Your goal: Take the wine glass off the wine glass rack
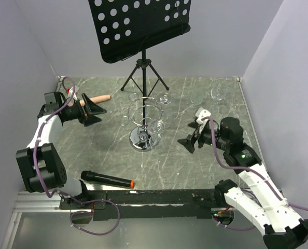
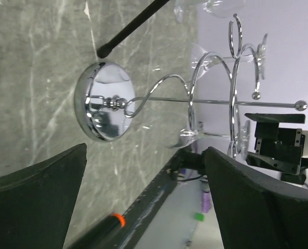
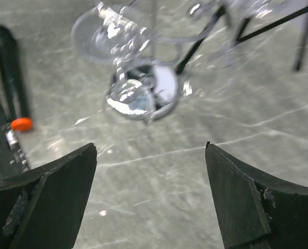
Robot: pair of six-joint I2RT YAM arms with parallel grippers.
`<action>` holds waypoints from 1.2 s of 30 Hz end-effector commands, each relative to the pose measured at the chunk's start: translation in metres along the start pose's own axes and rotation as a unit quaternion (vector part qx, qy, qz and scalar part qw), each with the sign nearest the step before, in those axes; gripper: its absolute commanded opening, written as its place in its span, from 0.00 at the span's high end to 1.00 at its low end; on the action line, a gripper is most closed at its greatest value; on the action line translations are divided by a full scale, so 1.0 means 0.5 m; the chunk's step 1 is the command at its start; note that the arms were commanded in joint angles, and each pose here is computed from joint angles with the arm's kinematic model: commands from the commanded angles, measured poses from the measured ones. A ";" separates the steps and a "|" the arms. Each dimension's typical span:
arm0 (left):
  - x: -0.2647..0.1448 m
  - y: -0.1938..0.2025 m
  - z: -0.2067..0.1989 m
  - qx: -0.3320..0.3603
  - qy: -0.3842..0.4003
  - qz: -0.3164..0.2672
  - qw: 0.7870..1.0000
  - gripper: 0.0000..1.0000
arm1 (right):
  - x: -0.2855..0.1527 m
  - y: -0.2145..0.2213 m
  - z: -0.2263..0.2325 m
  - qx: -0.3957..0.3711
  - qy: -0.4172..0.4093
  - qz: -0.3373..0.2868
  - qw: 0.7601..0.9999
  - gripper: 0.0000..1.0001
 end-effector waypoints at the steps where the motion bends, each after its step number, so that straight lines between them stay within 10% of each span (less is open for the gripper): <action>1: -0.037 -0.022 0.003 0.101 -0.058 -0.012 0.993 0.00 | 0.017 -0.037 0.032 -0.020 -0.064 -0.077 0.995 0.11; 36: -0.203 -0.064 0.083 0.129 -0.222 -0.080 0.963 0.00 | 0.212 0.010 0.077 -0.027 -0.191 -0.177 0.965 0.43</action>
Point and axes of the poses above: each gripper's point midway between its finger pads, its own x axis out along the fingers, its own z axis along the line the jaws close on, y = z × x, the point moved 2 cm from there along -x, back along the fingers, and after that the axes turned 2 degrees about -x, right-handed, at the moved point
